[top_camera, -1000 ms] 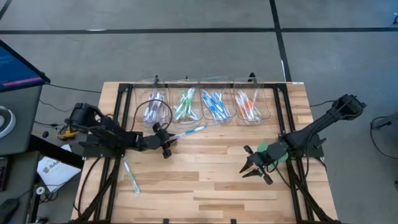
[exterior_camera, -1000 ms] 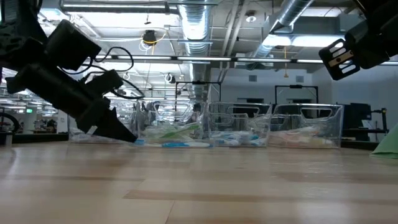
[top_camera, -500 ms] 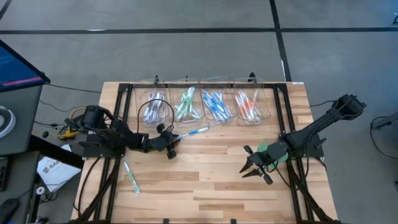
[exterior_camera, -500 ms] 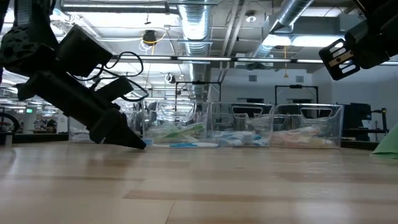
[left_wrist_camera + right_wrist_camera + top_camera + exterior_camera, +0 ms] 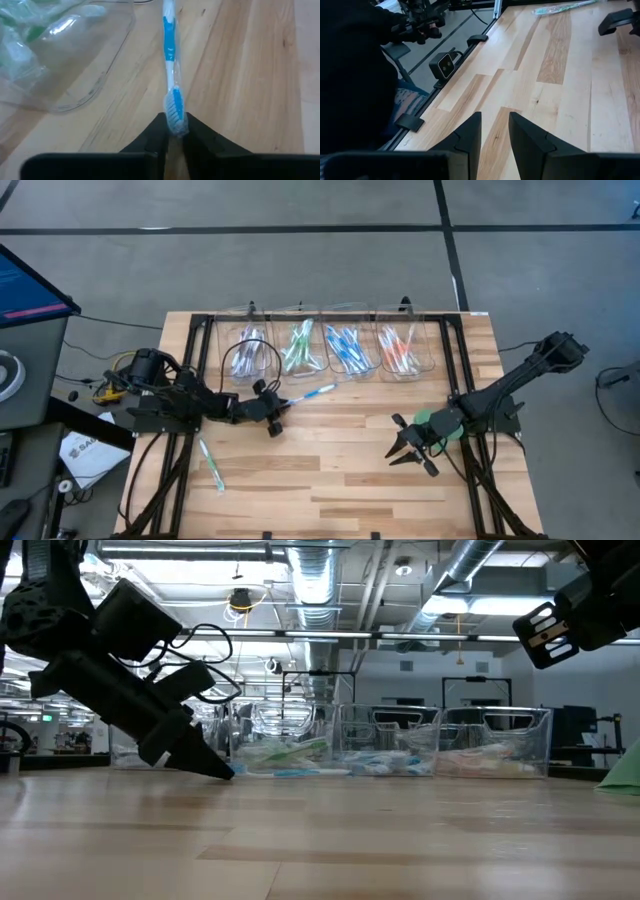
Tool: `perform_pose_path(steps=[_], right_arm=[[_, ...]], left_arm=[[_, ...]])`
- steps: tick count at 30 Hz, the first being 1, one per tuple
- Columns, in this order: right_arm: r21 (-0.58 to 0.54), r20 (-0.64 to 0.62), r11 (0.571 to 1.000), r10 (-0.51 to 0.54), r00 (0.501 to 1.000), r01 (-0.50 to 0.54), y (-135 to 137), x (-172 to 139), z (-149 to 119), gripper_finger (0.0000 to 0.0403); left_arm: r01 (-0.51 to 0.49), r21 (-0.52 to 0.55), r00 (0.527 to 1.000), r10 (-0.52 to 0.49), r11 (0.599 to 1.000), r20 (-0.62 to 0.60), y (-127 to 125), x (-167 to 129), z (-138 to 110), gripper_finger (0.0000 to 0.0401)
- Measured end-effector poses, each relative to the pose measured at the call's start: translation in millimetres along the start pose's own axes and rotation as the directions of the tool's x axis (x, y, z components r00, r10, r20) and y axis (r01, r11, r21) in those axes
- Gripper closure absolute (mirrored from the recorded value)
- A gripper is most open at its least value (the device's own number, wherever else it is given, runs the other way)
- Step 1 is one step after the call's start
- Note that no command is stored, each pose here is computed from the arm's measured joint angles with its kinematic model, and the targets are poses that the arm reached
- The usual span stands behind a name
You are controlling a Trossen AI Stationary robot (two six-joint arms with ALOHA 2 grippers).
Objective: Pick & Place Toothbrushes
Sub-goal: Put the blue toothbrush into the middle right transparent bin
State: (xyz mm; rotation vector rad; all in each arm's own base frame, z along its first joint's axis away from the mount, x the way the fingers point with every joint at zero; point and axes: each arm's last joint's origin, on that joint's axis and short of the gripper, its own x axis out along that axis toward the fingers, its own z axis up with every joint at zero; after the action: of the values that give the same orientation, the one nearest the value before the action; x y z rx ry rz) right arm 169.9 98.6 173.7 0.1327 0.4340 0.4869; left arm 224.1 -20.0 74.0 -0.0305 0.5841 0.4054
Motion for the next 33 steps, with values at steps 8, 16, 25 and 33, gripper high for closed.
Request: perform_pose_path(steps=[8,16,25,33], right_arm=[[0.002,0.000,1.000,0.000,1.000,0.000,0,0,0,0.0310],[0.073,0.000,0.997,0.000,1.000,0.000,0,0,0,0.0310],[0.078,0.000,0.997,0.000,1.000,0.000,0,0,0,0.0310],[0.082,0.005,0.996,-0.019,1.000,0.018,-1,0,0,0.0310]], left_arm=[[0.017,-0.037,1.000,-0.018,0.999,-0.015,-1,0,-1,0.0396],[0.040,-0.075,0.999,-0.042,0.996,-0.025,-2,0,-1,0.0400],[0.189,-0.078,0.982,-0.190,0.979,-0.007,-13,-15,6,0.0400],[0.214,-0.066,0.973,-0.207,0.975,0.098,-18,-34,25,0.0400]])
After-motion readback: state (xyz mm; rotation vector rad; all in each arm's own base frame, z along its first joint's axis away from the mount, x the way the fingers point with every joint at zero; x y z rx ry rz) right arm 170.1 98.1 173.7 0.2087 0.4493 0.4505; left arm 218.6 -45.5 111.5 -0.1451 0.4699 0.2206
